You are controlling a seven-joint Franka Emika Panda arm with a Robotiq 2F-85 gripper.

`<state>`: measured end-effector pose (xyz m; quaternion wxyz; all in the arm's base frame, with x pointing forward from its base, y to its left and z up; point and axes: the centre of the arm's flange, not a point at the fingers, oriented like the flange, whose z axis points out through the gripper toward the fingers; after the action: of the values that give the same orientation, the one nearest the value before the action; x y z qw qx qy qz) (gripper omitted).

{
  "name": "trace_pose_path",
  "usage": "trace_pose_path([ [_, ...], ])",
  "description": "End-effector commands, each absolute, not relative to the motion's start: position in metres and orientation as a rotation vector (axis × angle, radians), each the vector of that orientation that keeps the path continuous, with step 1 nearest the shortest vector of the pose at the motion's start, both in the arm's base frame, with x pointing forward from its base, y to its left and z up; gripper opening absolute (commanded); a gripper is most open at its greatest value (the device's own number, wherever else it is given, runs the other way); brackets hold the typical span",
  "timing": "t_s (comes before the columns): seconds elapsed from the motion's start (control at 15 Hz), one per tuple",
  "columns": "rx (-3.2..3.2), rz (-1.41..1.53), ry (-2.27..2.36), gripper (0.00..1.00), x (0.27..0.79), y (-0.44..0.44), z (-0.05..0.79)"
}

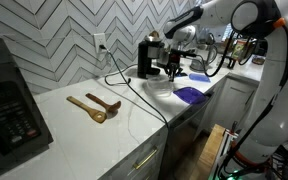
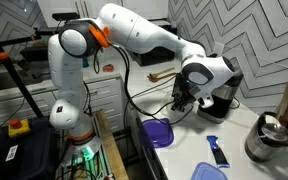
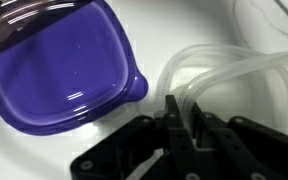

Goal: Remove the lid from the container to the right, remove the packet inside then stack it with the container to the left

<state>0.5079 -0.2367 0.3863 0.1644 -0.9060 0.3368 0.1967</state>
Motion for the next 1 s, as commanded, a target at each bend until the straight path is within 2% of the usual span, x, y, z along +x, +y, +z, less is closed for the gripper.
trace_pose_path([
  [0.0,-2.642,0.627,0.893,0.03,0.501,-0.250,0.393],
  [0.27,-2.712,0.625,0.780,0.03,0.501,-0.262,0.392],
  [0.8,-2.753,0.442,0.751,0.03,0.516,-0.264,0.378],
  [0.87,-2.752,0.421,0.761,0.38,0.517,-0.263,0.381],
  [0.93,-2.749,0.400,0.767,0.40,0.517,-0.262,0.385],
])
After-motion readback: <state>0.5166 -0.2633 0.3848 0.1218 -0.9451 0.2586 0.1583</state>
